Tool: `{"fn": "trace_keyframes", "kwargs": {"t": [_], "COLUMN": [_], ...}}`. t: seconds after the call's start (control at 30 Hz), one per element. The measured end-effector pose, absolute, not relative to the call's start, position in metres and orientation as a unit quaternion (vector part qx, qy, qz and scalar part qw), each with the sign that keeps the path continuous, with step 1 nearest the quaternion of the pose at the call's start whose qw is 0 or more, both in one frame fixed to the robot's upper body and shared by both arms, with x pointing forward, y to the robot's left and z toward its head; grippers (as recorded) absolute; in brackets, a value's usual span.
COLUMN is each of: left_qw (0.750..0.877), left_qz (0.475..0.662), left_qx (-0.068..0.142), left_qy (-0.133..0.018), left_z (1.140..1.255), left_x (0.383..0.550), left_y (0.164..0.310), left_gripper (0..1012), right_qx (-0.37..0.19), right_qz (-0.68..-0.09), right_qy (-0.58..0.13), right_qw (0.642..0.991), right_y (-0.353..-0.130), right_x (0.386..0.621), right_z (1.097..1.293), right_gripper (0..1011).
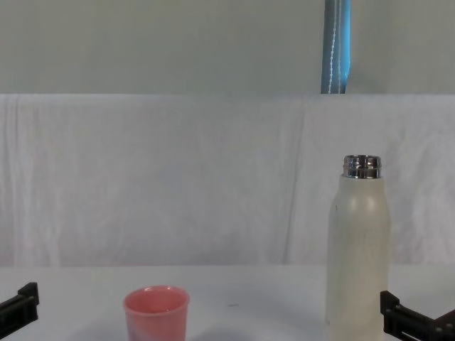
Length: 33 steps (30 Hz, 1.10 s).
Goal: Grasp the thermos with one hand and pour water into the cup lid.
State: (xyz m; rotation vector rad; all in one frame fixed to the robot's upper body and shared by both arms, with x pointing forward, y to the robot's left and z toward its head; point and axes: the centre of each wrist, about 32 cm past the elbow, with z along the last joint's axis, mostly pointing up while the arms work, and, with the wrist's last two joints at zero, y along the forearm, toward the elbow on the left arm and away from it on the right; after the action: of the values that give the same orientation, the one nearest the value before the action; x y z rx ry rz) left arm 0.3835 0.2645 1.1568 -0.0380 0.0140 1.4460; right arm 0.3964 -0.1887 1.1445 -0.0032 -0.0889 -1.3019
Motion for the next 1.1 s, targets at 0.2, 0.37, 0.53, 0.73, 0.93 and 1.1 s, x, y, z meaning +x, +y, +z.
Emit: {"fn": "trace_keyframes", "kwargs": {"t": [0.2, 0.37, 0.53, 0.73, 0.93, 1.1], "left_qw": [0.750, 0.750, 0.750, 0.750, 0.750, 0.750], "left_qz": [0.662, 0.662, 0.662, 0.662, 0.662, 0.662], "left_qx": [-0.017, -0.017, -0.017, -0.017, -0.017, -0.017], "left_qy": [0.006, 0.006, 0.006, 0.006, 0.006, 0.006], "left_z": [1.157, 1.157, 1.157, 1.157, 1.157, 1.157], "left_x": [0.384, 0.384, 0.384, 0.383, 0.384, 0.384], "left_y": [0.265, 0.265, 0.265, 0.265, 0.265, 0.265], "left_gripper": [1001, 1001, 1001, 1001, 1001, 1001], "right_qx": [-0.001, -0.001, 0.009, 0.018, 0.031, 0.039], "right_qz": [-0.606, -0.606, -0.605, -0.606, -0.600, -0.588], "right_qy": [-0.041, -0.041, -0.044, -0.043, -0.037, -0.036], "right_qw": [0.795, 0.795, 0.795, 0.794, 0.799, 0.807], "right_y": [-0.189, -0.189, -0.190, -0.191, -0.194, -0.199], "right_x": [0.396, 0.396, 0.396, 0.399, 0.408, 0.417], "right_z": [1.144, 1.145, 1.147, 1.150, 1.157, 1.163], "right_gripper": [1000, 1000, 1000, 1000, 1000, 1000]}}
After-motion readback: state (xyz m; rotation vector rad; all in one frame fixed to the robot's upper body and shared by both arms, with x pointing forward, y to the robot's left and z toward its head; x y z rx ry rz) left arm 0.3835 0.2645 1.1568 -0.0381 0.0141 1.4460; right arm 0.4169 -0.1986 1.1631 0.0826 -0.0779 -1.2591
